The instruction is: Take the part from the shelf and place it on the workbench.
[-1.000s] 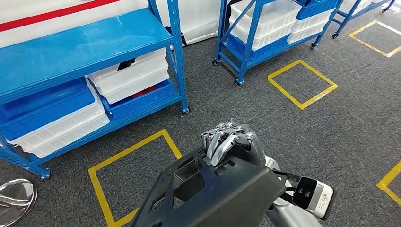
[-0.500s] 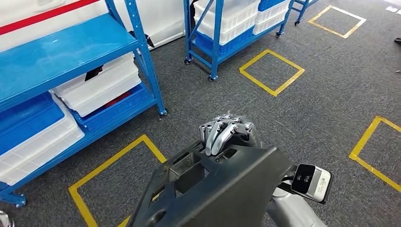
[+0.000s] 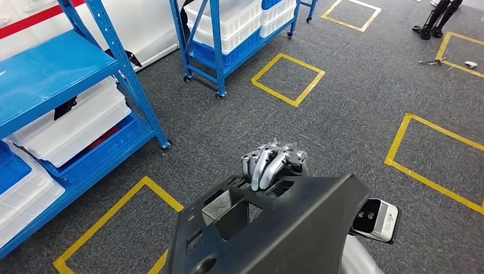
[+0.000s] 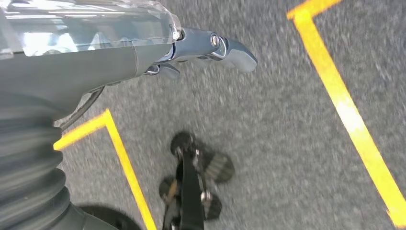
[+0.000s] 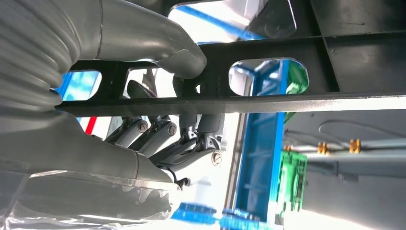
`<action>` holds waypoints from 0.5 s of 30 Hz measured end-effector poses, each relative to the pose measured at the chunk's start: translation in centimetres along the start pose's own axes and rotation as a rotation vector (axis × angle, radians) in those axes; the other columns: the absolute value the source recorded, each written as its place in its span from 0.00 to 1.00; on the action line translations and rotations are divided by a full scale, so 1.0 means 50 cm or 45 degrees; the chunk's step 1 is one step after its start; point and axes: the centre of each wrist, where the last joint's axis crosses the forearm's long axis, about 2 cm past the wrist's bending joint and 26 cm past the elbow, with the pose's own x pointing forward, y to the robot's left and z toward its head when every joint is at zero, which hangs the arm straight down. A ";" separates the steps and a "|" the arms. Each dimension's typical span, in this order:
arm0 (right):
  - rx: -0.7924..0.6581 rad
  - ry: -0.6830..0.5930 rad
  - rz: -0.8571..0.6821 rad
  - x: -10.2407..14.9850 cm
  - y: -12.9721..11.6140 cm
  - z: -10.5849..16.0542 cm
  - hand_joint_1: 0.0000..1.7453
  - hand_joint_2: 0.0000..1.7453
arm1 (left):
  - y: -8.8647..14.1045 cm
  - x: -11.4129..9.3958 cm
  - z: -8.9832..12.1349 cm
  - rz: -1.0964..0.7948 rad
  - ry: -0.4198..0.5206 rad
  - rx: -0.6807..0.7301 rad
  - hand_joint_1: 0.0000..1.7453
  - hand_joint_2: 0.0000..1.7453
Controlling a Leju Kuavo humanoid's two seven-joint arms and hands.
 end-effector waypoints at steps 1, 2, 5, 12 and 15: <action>-0.008 -0.003 0.006 0.003 -0.002 0.001 0.96 1.00 | 0.002 0.002 -0.001 -0.005 0.006 0.005 0.00 1.00; -0.015 -0.006 0.015 0.006 -0.005 0.001 0.96 1.00 | 0.004 0.003 -0.002 -0.012 0.014 0.011 0.00 1.00; -0.043 -0.011 0.058 0.017 -0.011 0.006 0.96 1.00 | 0.018 0.005 -0.004 -0.044 0.045 0.031 0.00 1.00; -0.099 -0.010 0.117 0.033 -0.014 0.026 0.96 1.00 | 0.039 0.013 -0.010 -0.077 0.060 0.049 0.00 1.00; -0.115 -0.008 0.150 0.039 -0.013 0.036 0.96 1.00 | 0.044 0.020 -0.013 -0.089 0.060 0.050 0.00 1.00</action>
